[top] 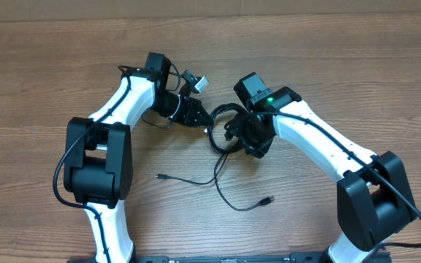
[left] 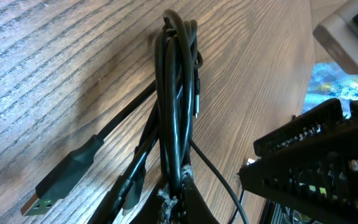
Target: Untangle cables
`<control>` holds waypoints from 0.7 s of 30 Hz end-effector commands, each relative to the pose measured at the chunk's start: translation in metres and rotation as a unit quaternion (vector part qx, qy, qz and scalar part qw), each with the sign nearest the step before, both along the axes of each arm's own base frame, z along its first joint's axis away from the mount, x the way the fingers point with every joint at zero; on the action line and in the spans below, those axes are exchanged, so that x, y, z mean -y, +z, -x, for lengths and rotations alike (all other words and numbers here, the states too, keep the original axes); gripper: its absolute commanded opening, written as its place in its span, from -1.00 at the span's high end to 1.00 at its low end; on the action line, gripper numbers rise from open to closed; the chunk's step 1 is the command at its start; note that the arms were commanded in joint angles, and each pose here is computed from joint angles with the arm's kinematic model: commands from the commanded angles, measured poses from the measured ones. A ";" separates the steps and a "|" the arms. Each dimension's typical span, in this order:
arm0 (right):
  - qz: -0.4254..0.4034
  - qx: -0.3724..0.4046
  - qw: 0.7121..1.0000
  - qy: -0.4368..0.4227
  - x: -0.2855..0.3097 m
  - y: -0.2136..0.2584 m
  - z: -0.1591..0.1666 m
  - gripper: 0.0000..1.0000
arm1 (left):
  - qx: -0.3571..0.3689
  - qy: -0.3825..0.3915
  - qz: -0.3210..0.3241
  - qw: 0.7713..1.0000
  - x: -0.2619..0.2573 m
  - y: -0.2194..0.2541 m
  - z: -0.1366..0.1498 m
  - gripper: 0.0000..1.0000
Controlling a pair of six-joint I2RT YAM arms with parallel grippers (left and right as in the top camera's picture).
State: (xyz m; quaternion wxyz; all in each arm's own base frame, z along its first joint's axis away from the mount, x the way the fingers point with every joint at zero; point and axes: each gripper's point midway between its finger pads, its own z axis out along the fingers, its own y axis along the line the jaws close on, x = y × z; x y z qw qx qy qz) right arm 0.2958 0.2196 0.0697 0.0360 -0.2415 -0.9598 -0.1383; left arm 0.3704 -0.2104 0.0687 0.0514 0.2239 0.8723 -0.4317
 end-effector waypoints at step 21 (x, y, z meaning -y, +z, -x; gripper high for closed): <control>0.116 0.111 0.987 0.023 0.056 -0.003 -0.052 0.06 | -0.029 0.060 -0.141 0.988 -0.034 -0.039 -0.008 -0.13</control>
